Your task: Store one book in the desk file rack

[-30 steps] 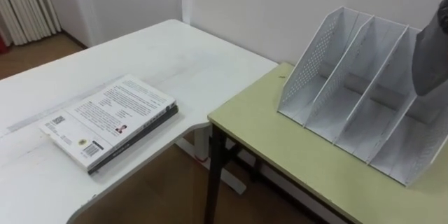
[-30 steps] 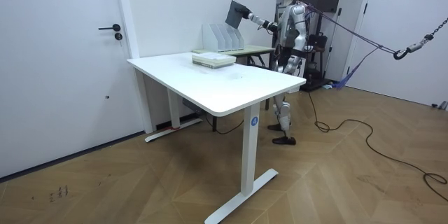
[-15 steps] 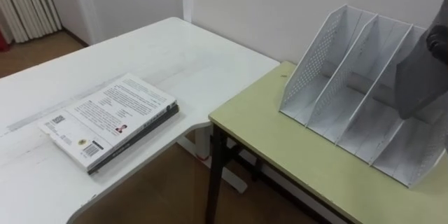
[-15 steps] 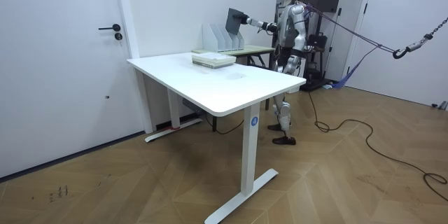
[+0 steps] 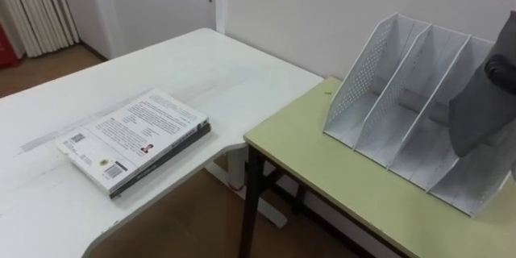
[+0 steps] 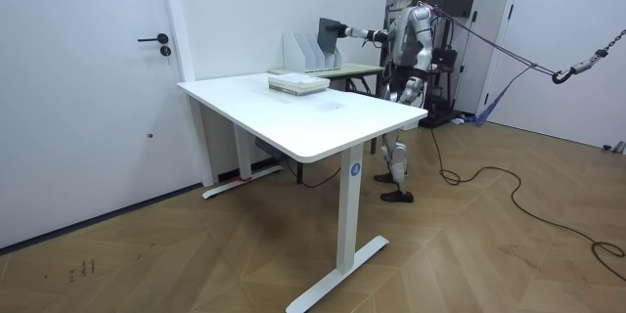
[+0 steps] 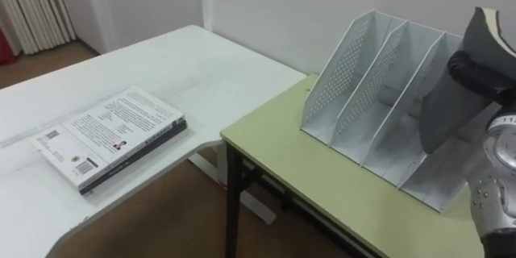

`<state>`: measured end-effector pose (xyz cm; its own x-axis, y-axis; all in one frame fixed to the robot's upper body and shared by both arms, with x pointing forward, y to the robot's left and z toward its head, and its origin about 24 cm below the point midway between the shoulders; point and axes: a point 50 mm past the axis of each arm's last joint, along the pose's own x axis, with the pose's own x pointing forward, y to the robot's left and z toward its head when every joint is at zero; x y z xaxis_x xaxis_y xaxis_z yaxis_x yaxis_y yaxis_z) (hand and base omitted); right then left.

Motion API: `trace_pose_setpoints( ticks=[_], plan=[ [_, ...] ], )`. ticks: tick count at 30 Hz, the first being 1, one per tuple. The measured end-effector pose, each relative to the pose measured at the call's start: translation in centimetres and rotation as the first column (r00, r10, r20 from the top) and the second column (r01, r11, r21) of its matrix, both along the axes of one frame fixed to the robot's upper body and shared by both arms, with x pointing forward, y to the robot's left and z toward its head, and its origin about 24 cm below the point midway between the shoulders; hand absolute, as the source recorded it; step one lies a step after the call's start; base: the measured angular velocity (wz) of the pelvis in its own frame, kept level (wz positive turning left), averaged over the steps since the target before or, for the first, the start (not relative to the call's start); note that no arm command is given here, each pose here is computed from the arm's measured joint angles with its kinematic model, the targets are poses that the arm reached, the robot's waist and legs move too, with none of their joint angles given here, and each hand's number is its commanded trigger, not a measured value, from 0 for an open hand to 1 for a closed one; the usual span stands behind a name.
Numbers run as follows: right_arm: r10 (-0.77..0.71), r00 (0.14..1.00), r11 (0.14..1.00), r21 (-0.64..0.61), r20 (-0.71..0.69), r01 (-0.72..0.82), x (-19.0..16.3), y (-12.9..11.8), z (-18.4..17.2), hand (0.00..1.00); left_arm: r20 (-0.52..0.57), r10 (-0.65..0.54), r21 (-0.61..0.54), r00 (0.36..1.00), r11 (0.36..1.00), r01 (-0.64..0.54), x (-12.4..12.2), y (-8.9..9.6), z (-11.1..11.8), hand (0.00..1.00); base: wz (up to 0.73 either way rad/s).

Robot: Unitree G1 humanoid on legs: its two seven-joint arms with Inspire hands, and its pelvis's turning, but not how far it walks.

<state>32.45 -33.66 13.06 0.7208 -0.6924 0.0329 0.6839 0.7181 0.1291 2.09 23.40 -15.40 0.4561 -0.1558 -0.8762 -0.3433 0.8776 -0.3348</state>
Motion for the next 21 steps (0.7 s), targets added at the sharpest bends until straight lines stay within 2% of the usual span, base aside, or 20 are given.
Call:
trace_pose_setpoints(
  ticks=[8, 9, 14, 21],
  plan=[
    [-0.011, 1.0, 0.998, -0.061, 0.005, 0.012, 0.1, -1.0, 2.2, 1.0, 0.002, 0.021, 0.009, 1.0, 1.0, -0.021, -0.1, 0.4, 0.1, 0.0, 0.05],
    [-0.014, 1.0, 0.998, -0.068, 0.014, 0.015, 0.2, -1.2, 2.7, 0.0, 0.0, 0.024, 0.01, 1.0, 1.0, -0.024, -0.2, 0.5, 0.1, 0.0, 0.06],
    [-0.042, 0.998, 0.997, -0.061, 0.038, 0.044, 0.4, -2.4, 4.4, 0.0, -0.009, 0.026, 0.011, 1.0, 1.0, -0.025, -0.4, 0.6, 0.1, 0.0, 0.02],
    [-0.067, 0.997, 0.998, 0.001, 0.025, 0.067, 0.3, -3.2, 4.0, 0.0, -0.033, 0.049, 0.013, 0.998, 0.999, -0.049, -0.8, 0.7, 0.0, 0.0, 0.02]
  ],
)
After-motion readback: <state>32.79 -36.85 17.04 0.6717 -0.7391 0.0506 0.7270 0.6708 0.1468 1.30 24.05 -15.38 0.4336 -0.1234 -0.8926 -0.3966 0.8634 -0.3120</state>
